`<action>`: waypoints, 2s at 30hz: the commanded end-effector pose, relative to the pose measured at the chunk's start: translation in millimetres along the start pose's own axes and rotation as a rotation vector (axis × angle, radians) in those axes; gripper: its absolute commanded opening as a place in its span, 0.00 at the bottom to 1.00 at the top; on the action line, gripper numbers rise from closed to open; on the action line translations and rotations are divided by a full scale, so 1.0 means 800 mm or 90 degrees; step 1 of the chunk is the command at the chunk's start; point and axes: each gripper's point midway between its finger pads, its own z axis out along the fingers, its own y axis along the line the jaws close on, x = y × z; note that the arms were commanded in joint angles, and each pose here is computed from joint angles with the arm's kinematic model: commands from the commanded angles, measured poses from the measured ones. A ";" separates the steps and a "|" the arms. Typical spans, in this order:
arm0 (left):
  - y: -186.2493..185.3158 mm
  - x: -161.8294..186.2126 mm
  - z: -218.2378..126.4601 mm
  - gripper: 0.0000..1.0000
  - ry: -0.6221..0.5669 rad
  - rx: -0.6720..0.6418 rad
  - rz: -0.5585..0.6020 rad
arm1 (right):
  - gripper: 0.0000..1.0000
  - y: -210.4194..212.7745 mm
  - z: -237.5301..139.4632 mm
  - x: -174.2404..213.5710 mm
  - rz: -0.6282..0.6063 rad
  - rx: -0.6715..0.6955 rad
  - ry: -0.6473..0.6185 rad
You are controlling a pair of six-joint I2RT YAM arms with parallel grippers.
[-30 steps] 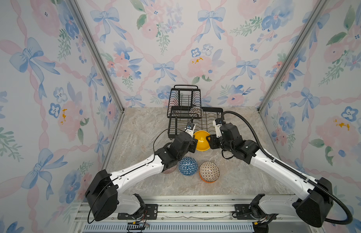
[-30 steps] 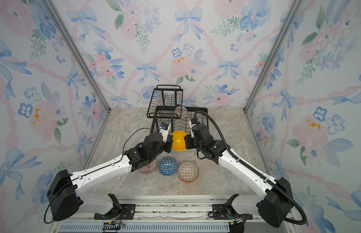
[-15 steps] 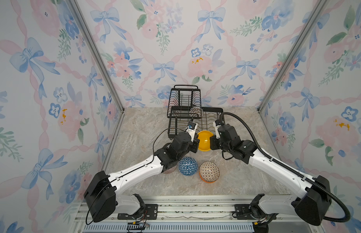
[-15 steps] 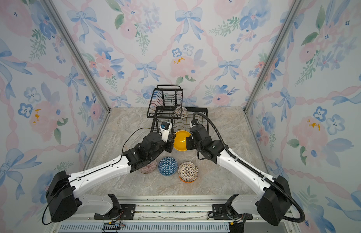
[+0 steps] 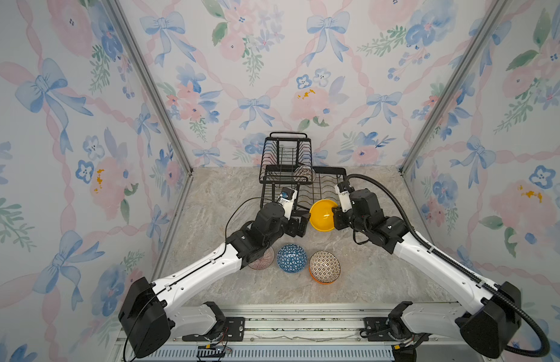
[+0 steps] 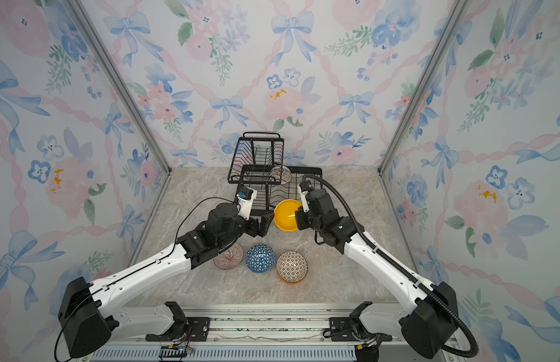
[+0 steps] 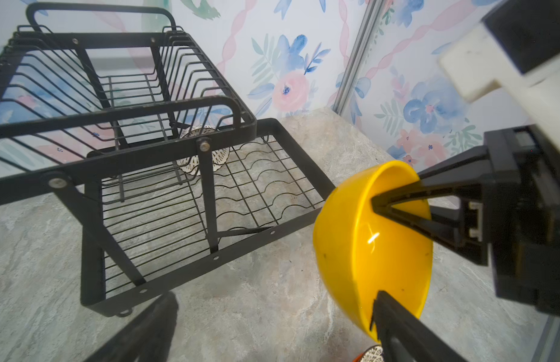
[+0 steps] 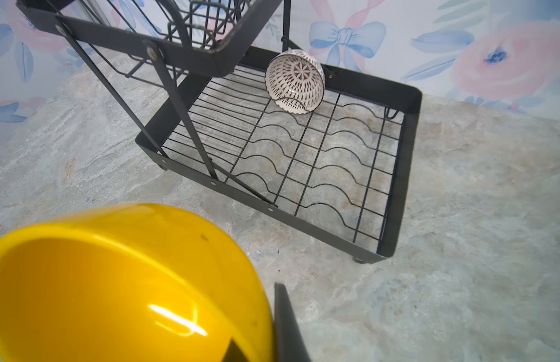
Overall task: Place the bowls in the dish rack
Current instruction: 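Carry the yellow bowl toward the rack with right gripper while left gripper releases, then move the yellow bowl with the right gripper over the rack's lower tier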
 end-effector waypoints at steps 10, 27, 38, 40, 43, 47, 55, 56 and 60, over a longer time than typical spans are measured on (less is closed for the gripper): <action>0.049 0.058 -0.009 0.98 0.087 -0.037 -0.030 | 0.00 -0.078 0.014 -0.046 -0.122 0.102 -0.115; 0.068 0.066 0.001 0.98 0.113 -0.038 -0.021 | 0.00 -0.175 0.178 -0.109 -0.261 0.224 -0.159; 0.067 0.066 -0.005 0.98 0.114 -0.032 -0.033 | 0.00 -0.201 0.236 -0.140 -0.316 0.244 -0.184; 0.068 0.067 -0.005 0.98 0.115 -0.033 -0.034 | 0.00 -0.205 0.243 -0.140 -0.324 0.248 -0.183; 0.068 0.068 -0.005 0.98 0.119 -0.034 -0.034 | 0.00 -0.211 0.252 -0.141 -0.331 0.253 -0.189; 0.069 0.070 -0.005 0.98 0.125 -0.035 -0.032 | 0.00 -0.217 0.264 -0.141 -0.338 0.250 -0.189; 0.069 0.072 -0.001 0.98 0.131 -0.031 -0.033 | 0.00 -0.219 0.292 -0.138 -0.382 0.245 -0.179; 0.070 0.073 0.000 0.98 0.132 -0.032 -0.034 | 0.00 -0.220 0.295 -0.137 -0.387 0.246 -0.178; 0.069 0.075 0.001 0.98 0.136 -0.030 -0.034 | 0.00 -0.220 0.308 -0.136 -0.406 0.247 -0.171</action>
